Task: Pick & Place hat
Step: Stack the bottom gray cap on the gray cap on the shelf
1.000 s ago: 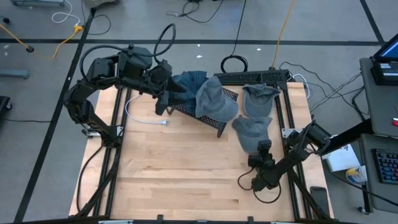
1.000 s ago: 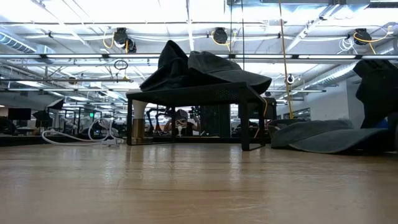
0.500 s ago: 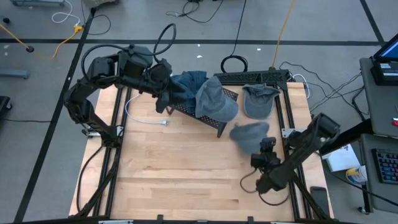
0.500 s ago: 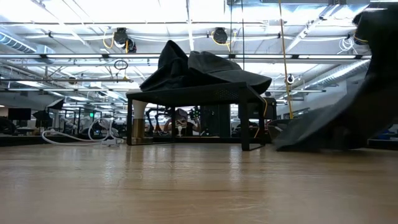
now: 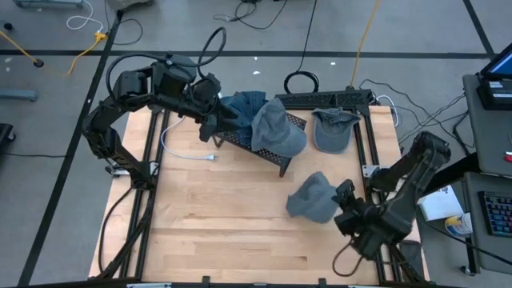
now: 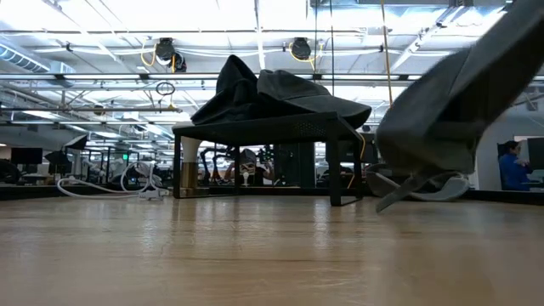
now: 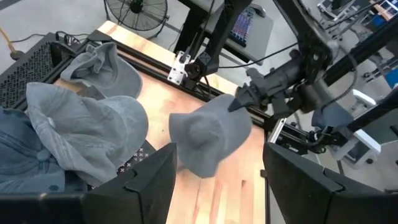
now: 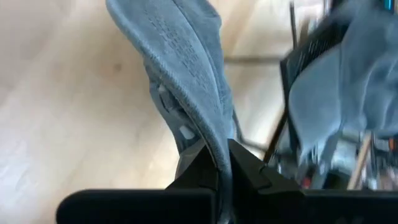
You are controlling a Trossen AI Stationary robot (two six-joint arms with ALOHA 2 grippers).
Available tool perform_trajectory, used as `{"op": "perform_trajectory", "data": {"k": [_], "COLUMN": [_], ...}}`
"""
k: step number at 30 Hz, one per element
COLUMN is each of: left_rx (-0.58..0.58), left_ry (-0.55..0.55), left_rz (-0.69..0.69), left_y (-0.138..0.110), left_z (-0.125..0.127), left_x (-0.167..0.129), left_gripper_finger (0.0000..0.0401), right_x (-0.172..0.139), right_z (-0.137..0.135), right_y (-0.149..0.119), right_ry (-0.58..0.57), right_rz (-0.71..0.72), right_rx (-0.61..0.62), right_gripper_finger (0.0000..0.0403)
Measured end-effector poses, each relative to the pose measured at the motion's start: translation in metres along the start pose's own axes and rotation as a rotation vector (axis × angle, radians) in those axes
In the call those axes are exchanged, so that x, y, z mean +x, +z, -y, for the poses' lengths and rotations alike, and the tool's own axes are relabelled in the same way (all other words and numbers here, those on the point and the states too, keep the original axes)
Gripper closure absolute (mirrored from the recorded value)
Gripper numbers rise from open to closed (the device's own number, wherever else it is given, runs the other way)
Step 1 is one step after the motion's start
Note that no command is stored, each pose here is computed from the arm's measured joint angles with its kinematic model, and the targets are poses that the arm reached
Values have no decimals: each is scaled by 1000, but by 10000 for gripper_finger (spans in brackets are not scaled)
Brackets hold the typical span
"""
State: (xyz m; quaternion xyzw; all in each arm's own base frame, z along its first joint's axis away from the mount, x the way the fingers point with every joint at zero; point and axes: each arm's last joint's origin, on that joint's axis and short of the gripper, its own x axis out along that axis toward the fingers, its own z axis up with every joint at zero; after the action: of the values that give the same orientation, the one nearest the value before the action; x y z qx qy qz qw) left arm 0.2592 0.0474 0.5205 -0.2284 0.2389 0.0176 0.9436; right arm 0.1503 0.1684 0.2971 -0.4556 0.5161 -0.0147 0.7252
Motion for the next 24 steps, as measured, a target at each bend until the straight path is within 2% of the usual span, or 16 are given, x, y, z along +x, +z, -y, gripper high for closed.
{"op": "perform_trajectory", "data": {"k": [5, 7, 9, 13, 18, 21, 24], "left_rx": [-24, -54, -103, -207, -302, -336, -350], "left_ry": [-2, -27, -86, -190, -217, -225, -215], "left_rz": [-1, -10, -34, -85, -115, -132, -119], "left_y": [0, 0, 1, 2, 3, 3, 3], "left_z": [0, 0, -2, -8, -16, -22, -27], "left_x": [0, 0, -1, -5, -12, -16, -25], "left_gripper_finger": [157, 158, 157, 157, 157, 157, 157], "right_x": [-15, -18, -20, -14, -5, -4, -6], "right_z": [13, 17, 23, 38, 58, 70, 80], "right_y": [3, 6, 7, 12, 16, 20, 24], "right_ry": [23, -65, -213, -420, -610, -691, -710], "right_rz": [196, 249, 261, 190, 44, -7, -5], "right_rx": [-99, -167, -243, -333, -399, -359, -307], "right_gripper_finger": [400, 400, 400, 400, 400, 400, 400]}}
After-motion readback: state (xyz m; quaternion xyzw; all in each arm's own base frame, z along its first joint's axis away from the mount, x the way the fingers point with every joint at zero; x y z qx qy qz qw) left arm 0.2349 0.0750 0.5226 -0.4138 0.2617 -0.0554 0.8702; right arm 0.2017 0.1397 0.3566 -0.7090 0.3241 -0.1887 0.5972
